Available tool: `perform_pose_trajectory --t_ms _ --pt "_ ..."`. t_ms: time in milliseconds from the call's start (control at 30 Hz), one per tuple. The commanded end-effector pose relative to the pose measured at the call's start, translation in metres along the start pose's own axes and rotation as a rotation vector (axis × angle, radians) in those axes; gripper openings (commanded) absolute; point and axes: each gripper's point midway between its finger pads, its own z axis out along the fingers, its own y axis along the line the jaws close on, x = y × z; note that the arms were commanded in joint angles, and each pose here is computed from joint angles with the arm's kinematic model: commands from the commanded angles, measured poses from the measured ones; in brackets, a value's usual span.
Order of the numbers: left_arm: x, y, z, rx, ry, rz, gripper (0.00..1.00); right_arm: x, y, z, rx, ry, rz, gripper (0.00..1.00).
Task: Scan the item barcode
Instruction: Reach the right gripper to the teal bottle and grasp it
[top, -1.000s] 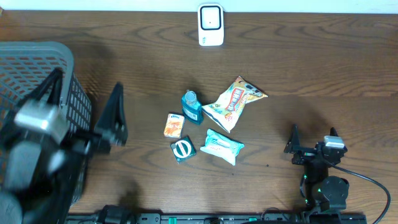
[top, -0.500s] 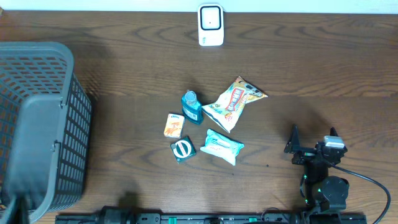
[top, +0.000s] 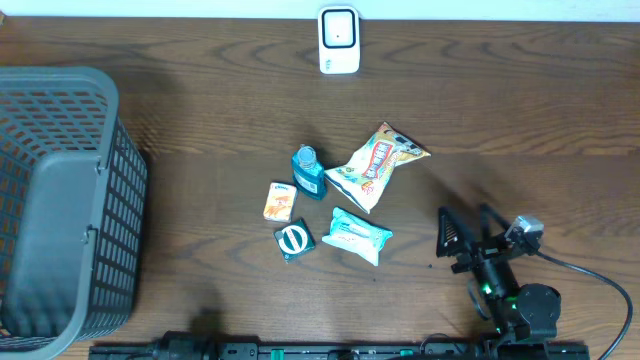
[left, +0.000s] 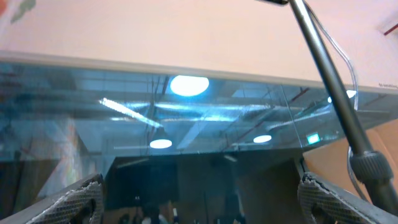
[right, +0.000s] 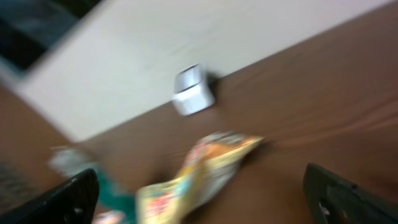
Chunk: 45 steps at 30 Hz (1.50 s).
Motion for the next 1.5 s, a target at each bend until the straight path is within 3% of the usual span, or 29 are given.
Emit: perform_pose_trajectory --t_ms 0,233,400,667,833,1067,1233,1467 --pt "-0.001 -0.002 0.000 0.008 -0.003 -0.006 0.98 0.025 0.033 -0.005 -0.178 0.163 0.212 0.99" --pt "0.013 0.006 0.001 -0.032 0.039 -0.018 0.98 0.026 0.046 -0.008 -0.236 0.196 0.280 0.99" --pt "0.034 0.032 0.000 -0.171 0.095 -0.029 0.98 0.014 0.094 -0.025 -0.492 0.179 0.032 0.96" --pt "0.077 0.040 0.007 -0.181 0.178 -0.045 0.98 -0.007 0.101 -0.027 -0.418 0.174 -0.120 0.99" --pt "0.161 0.050 -0.015 -0.244 0.494 -0.101 0.98 -0.025 0.108 -0.017 -0.373 0.214 -0.201 0.99" --pt "0.226 0.056 -0.029 -0.268 0.653 -0.128 0.98 -0.046 0.123 0.030 -0.333 0.358 -0.285 0.99" --pt "0.273 0.061 -0.035 -0.275 0.718 -0.140 0.98 -0.029 0.135 0.083 -0.223 0.506 -0.394 0.99" --pt "0.317 0.058 -0.032 -0.215 0.701 -0.158 0.98 0.003 0.158 0.150 -0.005 0.660 -0.658 0.99"
